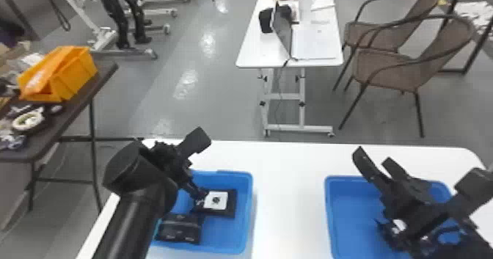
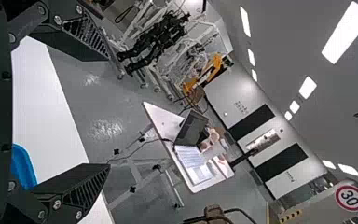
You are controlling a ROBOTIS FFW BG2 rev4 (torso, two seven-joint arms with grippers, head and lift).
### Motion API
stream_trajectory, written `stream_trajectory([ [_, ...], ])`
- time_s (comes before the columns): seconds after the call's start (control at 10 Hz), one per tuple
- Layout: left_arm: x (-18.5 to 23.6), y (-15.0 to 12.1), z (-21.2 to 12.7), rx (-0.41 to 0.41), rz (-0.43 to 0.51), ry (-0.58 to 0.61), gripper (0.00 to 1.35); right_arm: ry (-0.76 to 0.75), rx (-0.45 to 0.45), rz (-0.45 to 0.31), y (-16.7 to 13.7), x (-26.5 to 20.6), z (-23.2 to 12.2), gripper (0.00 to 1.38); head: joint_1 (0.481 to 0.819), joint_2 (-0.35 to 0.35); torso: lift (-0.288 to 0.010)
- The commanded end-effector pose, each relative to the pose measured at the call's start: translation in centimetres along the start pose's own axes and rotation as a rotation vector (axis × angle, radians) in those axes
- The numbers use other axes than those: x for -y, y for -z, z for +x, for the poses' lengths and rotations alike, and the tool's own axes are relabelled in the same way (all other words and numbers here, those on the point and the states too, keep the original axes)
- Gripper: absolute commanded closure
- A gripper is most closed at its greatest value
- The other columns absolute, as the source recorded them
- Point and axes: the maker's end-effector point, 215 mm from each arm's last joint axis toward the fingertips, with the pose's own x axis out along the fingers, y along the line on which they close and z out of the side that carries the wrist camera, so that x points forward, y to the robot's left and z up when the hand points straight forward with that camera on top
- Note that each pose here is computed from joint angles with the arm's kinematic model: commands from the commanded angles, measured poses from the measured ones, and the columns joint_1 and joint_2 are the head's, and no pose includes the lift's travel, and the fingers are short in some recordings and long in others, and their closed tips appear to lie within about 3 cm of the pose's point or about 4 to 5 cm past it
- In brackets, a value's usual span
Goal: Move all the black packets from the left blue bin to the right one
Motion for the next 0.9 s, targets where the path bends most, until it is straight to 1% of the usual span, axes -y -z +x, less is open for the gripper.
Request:
stream_trajectory([
  [0.0, 1.4, -0.1, 1.5, 0.020, -0.008, 0.051, 0.12, 0.002, -0.007, 0.012, 0.4, 0.1, -0.2, 0.21, 0.695, 0.170, 0.000],
  [0.1, 2.6, -0.3, 2.4, 0.040, -0.024, 0.094, 0.12, 0.000, -0.014, 0.015, 0.7, 0.0, -0.2, 0.21, 0.695, 0.166, 0.000],
  [0.3, 4.1, -1.3, 3.0, 0.050, -0.019, 0.118, 0.12, -0.002, -0.015, 0.015, 0.7, -0.1, -0.2, 0.21, 0.695, 0.152, 0.000],
  [0.5, 5.3, -0.5, 3.9, 0.035, -0.042, 0.151, 0.13, -0.002, -0.015, 0.017, 0.7, -0.1, -0.2, 0.21, 0.695, 0.135, 0.000],
  [0.7, 5.9, 1.0, 4.4, -0.004, -0.067, 0.165, 0.13, -0.001, -0.015, 0.020, 0.7, 0.0, -0.1, 0.21, 0.695, 0.134, 0.000],
  [0.8, 6.1, 1.6, 4.6, -0.029, -0.063, 0.172, 0.13, 0.000, -0.016, 0.027, 0.8, 0.0, -0.2, 0.21, 0.695, 0.136, 0.000],
])
